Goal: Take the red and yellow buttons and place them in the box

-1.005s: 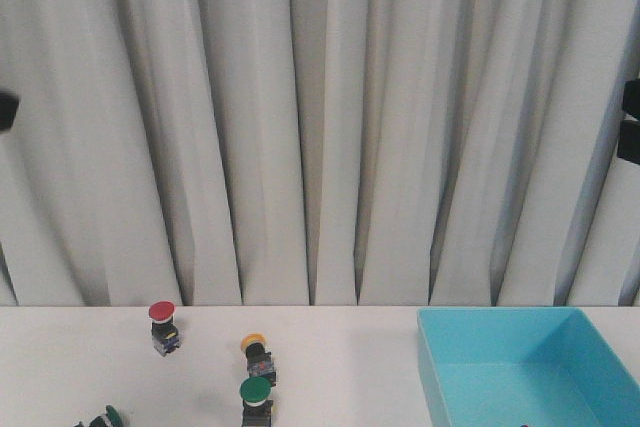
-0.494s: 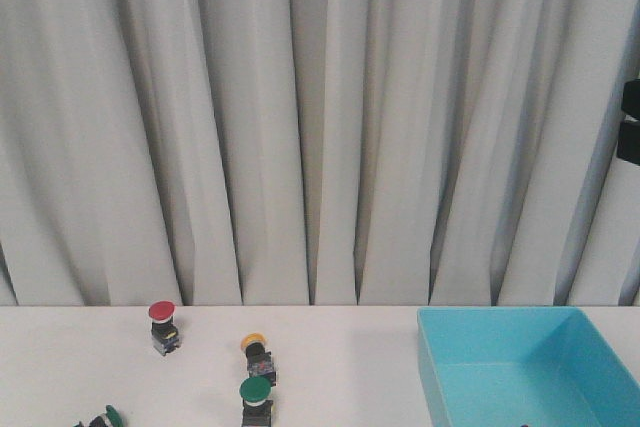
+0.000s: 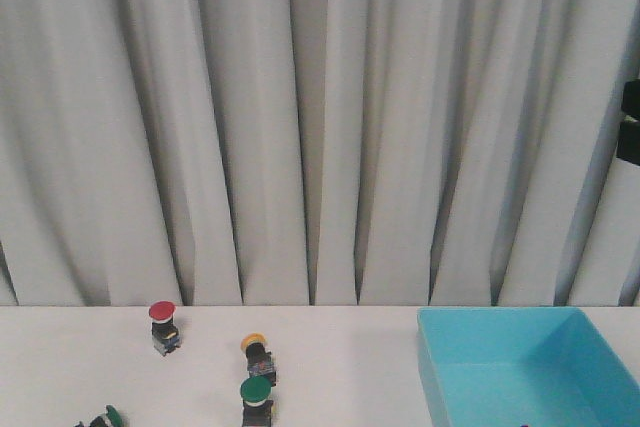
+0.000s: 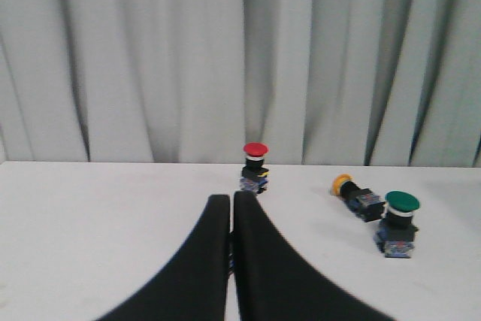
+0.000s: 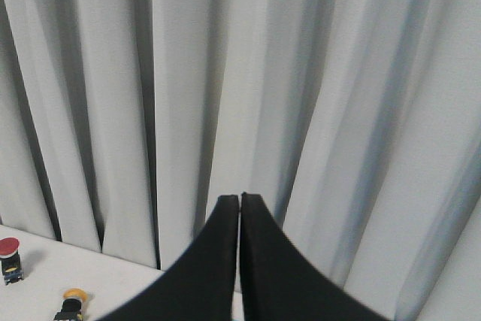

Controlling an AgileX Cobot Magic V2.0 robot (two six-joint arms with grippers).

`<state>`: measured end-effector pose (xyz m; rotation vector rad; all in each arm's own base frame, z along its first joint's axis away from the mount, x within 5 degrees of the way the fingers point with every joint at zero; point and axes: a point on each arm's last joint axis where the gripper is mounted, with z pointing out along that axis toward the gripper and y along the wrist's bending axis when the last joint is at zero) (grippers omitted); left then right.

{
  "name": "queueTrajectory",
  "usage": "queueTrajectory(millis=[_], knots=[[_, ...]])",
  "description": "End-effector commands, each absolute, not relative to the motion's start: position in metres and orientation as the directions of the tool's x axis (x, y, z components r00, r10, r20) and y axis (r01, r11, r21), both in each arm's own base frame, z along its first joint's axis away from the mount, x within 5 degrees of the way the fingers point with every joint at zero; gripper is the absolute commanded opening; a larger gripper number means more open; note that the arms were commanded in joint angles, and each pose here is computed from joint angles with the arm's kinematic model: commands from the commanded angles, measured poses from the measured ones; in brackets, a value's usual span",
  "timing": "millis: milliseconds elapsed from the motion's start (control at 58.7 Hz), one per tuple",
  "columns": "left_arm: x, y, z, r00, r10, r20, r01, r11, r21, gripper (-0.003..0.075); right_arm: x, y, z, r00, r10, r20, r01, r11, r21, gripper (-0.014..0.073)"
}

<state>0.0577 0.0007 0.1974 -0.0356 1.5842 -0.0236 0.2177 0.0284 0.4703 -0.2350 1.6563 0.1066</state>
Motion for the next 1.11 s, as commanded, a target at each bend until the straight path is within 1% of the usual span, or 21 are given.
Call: queueTrajectory(millis=[0, 136, 477, 698, 817, 954, 1090], knots=[[0.0558, 0.0026, 0.1972, 0.027, -0.037, -0.999, -0.043, 0.998, -0.038, -0.0006, 0.2121, 0.0259, 0.4866, 0.01, -0.07, -0.997, -0.189, 0.979, -0.071, -0.0008], [0.0556, 0.0034, 0.194, -0.007, -0.039, -0.999, -0.055, 0.998, -0.039, -0.0006, 0.2121, 0.0258, 0.4868, 0.013, -0.07, -0.997, -0.188, 0.979, -0.071, -0.0008], [0.0556, 0.0033, 0.1943, -0.003, -0.046, -0.999, -0.054, 0.997, -0.046, -0.0006, 0.2121, 0.0258, 0.4867, 0.012, -0.07, -0.997, -0.189, 0.979, -0.071, -0.0008], [0.0556, 0.0031, 0.1959, 0.011, 0.039, -0.999, -0.052, 0.998, 0.038, -0.0006, 0.2121, 0.0258, 0.4867, 0.012, -0.07, -0.997, -0.189, 0.979, -0.071, -0.0008], [0.0557, 0.0022, 0.1973, 0.025, 0.056, -0.998, -0.037, 0.998, 0.055, -0.0006, 0.2121, 0.0258, 0.4867, 0.012, -0.07, -0.997, -0.189, 0.979, -0.071, -0.0008], [0.0557, 0.0005, 0.1974, 0.028, 0.053, -0.998, -0.008, 0.999, 0.052, -0.0006, 0.2121, 0.0258, 0.4867, 0.012, -0.07, -0.997, -0.189, 0.979, -0.071, -0.0008], [0.0557, 0.0003, 0.1975, 0.029, 0.011, -1.0, -0.004, 1.0, 0.01, -0.0006, 0.2121, 0.0258, 0.4867, 0.012, -0.07, -0.997, -0.189, 0.979, -0.071, -0.0008]])
